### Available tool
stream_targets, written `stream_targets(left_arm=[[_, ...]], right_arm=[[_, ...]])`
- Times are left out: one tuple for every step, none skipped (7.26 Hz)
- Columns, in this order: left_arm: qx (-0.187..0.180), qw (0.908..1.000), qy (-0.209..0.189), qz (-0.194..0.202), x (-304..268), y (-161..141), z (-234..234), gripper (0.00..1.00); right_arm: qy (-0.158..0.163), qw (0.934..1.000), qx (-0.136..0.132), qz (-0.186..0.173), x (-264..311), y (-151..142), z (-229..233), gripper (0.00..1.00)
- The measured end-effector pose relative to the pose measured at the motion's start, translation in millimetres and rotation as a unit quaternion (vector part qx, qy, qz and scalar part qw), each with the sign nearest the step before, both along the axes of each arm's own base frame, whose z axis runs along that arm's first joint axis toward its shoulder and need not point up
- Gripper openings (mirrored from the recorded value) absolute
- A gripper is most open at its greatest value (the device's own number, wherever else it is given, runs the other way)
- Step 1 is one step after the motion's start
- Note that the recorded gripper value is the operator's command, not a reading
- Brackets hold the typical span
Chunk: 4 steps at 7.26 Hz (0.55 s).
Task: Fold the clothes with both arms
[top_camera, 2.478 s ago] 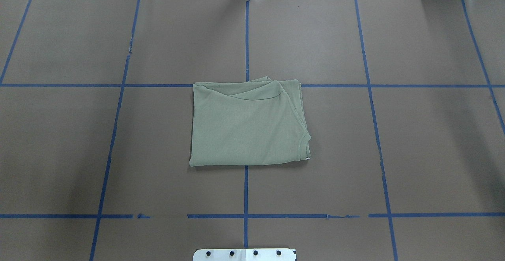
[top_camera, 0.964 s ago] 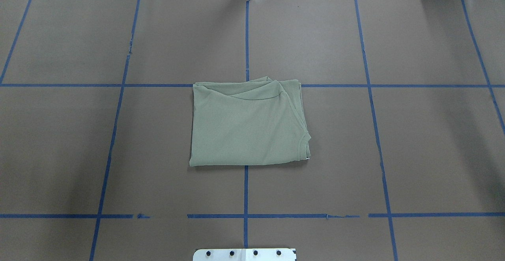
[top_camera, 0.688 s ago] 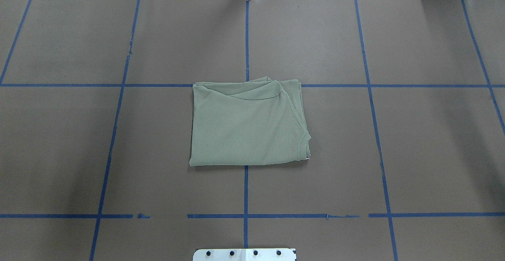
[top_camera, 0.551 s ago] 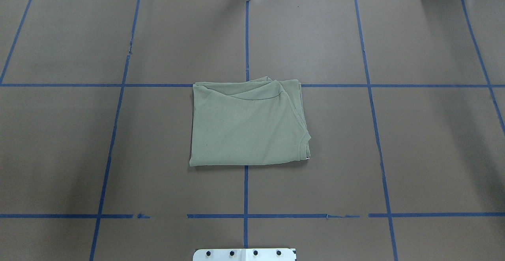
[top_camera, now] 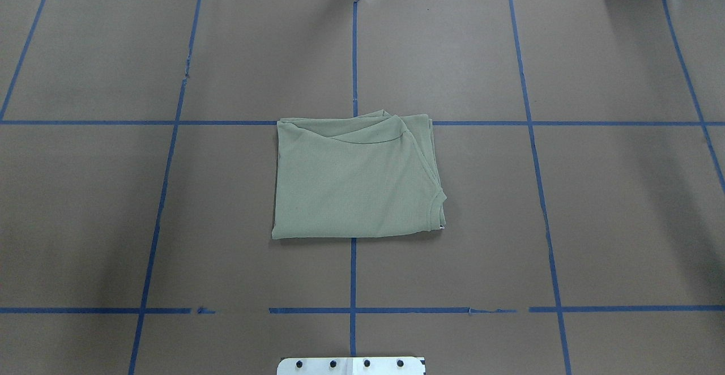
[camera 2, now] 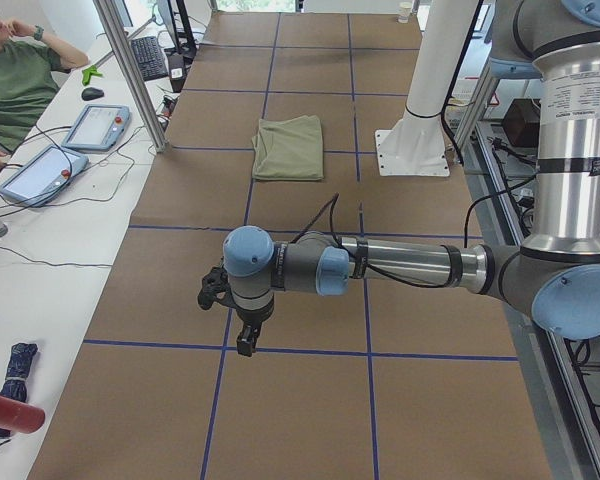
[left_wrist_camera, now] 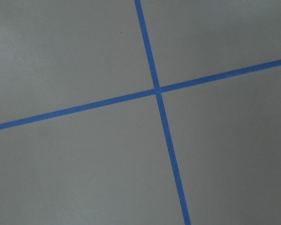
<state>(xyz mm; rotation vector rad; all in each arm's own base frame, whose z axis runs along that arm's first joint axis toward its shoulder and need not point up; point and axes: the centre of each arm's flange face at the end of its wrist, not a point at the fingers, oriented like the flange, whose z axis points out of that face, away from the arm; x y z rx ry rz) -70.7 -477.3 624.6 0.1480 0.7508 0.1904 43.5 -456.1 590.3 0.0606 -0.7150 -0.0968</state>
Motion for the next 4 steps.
stream_targets(left_arm=[[0.001,1.0,0.0,0.0,-0.1,1.7,-1.2,1.0],[0.0,1.0,0.0,0.0,-0.1,4.8,-0.6,1.0],[0.0,1.0,0.0,0.0,-0.1,6.7,0.0,1.0],[-0.001,1.0,0.0,0.0,0.1,7.4,0.6,1.0]], right_arm=[[-0.009,0.9999,0.008,0.0,-1.0,-0.4,-1.7,1.0],[-0.018,0.9997,0.013,0.0,-2.1,0.2,-2.1,1.0],[-0.023,0.9996,0.014,0.0,-2.8,1.0,-1.5,1.0],[-0.024,0.9996,0.013,0.001,-3.1,1.3,-0.7,1.0]])
